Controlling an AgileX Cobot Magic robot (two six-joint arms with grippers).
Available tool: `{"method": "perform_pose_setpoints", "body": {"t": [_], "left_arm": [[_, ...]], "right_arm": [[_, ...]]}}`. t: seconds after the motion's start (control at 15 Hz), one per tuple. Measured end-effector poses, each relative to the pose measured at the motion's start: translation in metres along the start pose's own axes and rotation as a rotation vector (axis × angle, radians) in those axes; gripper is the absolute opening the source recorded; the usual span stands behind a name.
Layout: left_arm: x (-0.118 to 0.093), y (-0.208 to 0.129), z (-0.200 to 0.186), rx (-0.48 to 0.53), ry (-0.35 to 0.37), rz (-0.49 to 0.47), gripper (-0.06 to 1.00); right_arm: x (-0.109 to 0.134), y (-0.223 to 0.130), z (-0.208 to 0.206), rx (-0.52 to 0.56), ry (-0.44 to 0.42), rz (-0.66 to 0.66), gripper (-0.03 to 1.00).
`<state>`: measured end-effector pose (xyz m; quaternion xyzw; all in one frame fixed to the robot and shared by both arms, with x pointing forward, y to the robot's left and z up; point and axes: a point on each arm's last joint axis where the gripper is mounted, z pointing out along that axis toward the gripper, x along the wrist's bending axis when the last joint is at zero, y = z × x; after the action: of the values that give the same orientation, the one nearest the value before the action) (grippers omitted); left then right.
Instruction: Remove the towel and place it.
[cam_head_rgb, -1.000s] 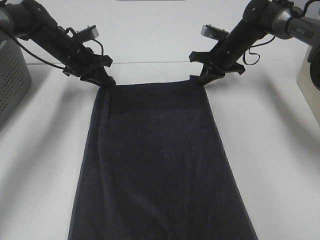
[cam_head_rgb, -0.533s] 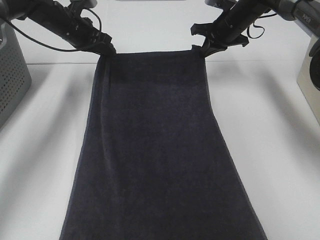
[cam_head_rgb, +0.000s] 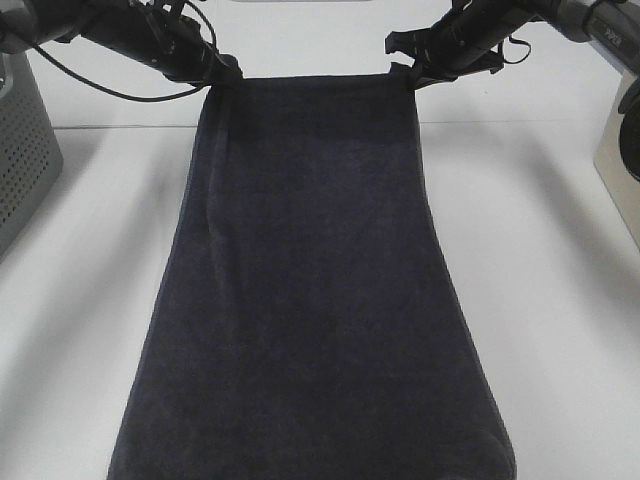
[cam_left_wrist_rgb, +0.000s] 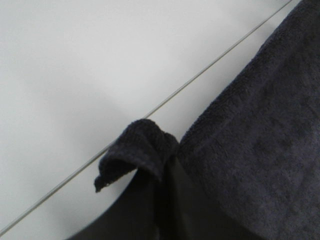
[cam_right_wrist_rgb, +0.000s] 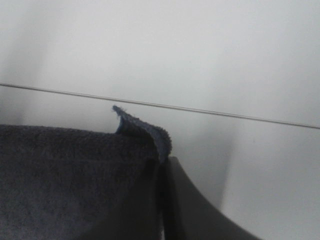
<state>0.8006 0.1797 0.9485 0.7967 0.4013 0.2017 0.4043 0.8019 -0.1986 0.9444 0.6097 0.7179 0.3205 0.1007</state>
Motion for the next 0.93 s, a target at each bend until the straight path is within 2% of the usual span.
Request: {"method": "perform_pose_setpoints", "body": {"t": [0.53,0.93], "left_arm": [[0.007,-0.024,0.028,-0.023,0.077,-0.009,0.02],[0.002,-0.037,0.048,-0.048,0.132,0.011,0.04]], "right_arm": [[-0.009,-0.014,0.03,-0.008,-0.006,0.022,0.01],[-0.018,-0.031,0.06,-0.001,0.006,0.055,0.02]]}}
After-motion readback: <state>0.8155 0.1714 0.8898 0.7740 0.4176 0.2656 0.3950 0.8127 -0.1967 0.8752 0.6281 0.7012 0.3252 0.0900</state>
